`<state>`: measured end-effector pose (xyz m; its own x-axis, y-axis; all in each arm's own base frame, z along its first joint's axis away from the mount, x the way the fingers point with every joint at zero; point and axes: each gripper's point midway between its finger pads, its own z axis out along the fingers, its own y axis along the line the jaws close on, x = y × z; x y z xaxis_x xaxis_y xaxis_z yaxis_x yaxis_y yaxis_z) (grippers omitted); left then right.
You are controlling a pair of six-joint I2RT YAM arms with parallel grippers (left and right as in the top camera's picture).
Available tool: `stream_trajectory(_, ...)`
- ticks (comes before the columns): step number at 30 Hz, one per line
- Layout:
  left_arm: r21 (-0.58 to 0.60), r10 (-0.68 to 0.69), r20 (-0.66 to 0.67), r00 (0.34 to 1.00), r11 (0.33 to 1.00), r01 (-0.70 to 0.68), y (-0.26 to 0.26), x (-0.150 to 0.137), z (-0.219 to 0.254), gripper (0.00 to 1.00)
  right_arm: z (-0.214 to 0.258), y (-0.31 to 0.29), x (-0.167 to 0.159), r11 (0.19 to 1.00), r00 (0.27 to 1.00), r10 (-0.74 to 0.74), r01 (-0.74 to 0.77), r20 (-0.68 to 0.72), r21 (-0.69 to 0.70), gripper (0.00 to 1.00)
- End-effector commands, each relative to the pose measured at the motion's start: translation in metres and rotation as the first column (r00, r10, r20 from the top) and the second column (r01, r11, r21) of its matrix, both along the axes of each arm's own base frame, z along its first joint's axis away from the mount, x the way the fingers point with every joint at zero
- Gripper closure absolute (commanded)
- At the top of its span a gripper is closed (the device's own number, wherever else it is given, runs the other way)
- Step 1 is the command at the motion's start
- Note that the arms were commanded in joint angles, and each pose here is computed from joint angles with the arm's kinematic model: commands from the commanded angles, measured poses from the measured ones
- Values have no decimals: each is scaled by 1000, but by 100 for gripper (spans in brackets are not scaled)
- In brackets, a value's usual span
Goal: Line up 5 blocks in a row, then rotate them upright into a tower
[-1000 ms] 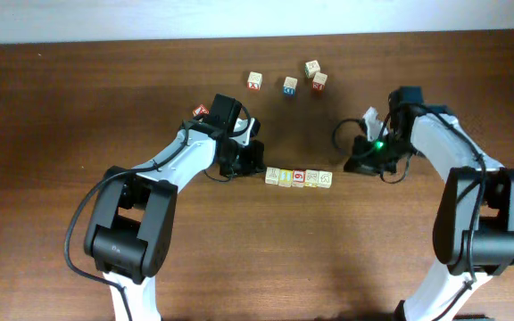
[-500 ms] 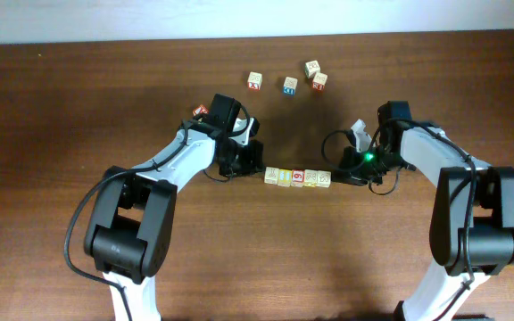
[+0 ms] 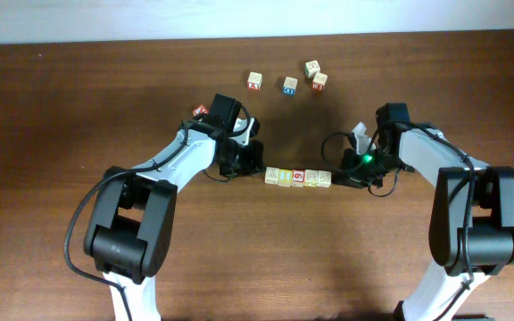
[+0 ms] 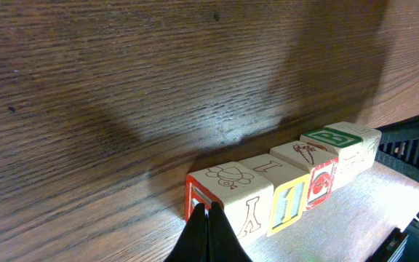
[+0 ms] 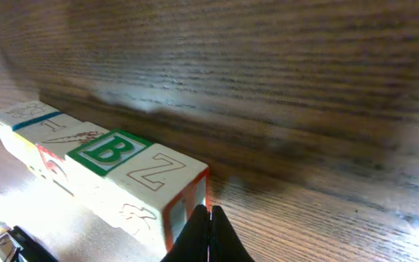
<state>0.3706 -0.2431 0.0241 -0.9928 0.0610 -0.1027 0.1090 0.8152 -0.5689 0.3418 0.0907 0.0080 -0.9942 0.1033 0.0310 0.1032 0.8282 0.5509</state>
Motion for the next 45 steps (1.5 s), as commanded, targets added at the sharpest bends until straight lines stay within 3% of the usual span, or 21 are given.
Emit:
stream_trajectory(1, -23, -1, 5, 1000, 1000, 1, -5, 2, 7, 100, -5, 1, -7, 1000, 1000, 5, -5, -13, -12, 96)
stream_trajectory(18, -23, -1, 5, 1000, 1000, 1, -5, 2, 7, 100, 10, 18, -1, 992, 997, 50, -56, 53, 116, 96)
stream_trajectory(45, -23, -4, 5, 1000, 1000, 4, -6, 2, 7, 100, 46, 50, 8, 980, 984, 129, -145, 123, 136, 96)
